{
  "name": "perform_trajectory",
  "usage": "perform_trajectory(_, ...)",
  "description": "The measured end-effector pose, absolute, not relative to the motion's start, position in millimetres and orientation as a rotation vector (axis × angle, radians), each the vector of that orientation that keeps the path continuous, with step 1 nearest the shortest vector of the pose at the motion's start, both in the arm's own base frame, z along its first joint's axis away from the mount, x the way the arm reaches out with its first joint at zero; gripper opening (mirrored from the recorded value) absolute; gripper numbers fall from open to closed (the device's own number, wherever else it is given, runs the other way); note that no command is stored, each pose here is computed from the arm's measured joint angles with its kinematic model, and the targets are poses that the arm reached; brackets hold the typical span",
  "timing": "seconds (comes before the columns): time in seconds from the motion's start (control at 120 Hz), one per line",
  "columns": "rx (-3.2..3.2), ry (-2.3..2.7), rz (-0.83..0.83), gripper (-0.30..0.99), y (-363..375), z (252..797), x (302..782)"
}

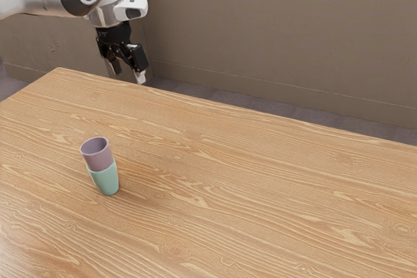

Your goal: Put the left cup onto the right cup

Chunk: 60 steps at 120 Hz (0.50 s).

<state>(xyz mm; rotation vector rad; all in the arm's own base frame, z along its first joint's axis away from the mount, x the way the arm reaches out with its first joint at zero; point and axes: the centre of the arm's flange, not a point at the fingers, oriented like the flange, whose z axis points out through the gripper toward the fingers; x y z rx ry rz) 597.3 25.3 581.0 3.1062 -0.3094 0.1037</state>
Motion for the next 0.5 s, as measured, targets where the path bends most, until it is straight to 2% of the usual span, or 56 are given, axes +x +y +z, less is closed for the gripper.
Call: perform_trajectory(0.5, 3.105, -0.306, 0.109, 0.69, 24.8, 586.7, 596.9)
